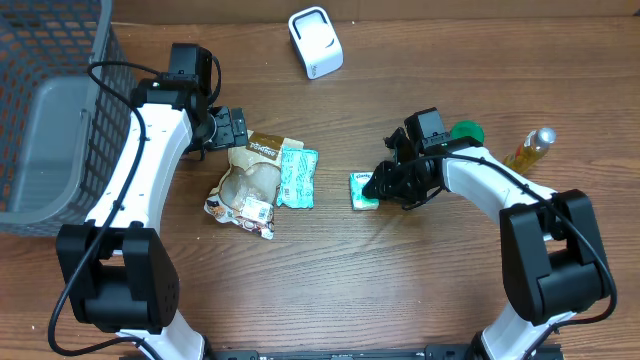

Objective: Scan the item barcode
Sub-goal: 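Lower the open right gripper around the tissue pack again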

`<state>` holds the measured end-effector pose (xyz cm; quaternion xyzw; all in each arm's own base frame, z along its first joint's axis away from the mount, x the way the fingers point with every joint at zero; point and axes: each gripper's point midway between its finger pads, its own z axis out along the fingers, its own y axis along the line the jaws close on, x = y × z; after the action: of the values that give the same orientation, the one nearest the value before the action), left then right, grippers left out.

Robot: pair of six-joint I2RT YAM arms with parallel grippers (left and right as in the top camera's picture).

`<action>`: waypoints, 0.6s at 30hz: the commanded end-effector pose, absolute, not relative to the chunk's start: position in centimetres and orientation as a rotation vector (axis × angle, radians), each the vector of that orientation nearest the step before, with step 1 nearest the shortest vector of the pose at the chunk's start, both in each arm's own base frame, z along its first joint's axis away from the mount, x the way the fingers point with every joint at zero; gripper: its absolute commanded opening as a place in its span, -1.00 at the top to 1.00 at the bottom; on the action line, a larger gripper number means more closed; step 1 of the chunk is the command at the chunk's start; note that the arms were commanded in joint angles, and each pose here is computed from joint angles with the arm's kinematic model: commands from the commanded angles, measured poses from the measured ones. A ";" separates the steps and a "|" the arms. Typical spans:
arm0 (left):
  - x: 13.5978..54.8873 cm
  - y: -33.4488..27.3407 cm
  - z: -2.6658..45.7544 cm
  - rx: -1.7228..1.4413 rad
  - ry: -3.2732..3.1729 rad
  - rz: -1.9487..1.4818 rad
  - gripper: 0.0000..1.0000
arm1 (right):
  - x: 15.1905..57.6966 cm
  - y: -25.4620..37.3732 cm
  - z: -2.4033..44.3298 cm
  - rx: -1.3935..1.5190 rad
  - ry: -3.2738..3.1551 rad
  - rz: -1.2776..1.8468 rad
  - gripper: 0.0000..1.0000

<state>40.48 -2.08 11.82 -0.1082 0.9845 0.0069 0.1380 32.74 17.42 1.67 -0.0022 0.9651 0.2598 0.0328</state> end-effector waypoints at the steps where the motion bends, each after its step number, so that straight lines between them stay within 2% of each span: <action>1: 40.8 -2.0 12.5 -0.317 2.827 0.022 -0.99 | 32.4 17.5 0.8 0.013 2.994 0.810 0.26; 4: 40.8 -2.0 12.5 -0.317 2.827 0.022 -1.00 | 32.4 17.5 0.5 0.022 2.999 0.825 0.28; 10: 40.8 -2.0 12.5 -0.317 2.827 0.022 -1.00 | 32.7 16.6 -0.1 0.128 3.012 0.878 0.54; 15: 40.8 -2.0 12.5 -0.317 2.827 0.022 -1.00 | 32.9 16.1 0.1 0.198 3.011 0.908 0.53; 18: 40.8 -2.0 12.5 -0.317 2.827 0.022 -0.99 | 33.0 16.0 0.3 0.288 3.015 0.929 0.59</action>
<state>40.48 -2.07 11.82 -0.1084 0.9845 0.0069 0.1380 33.11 16.16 0.68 0.0584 0.9555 0.2890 0.0028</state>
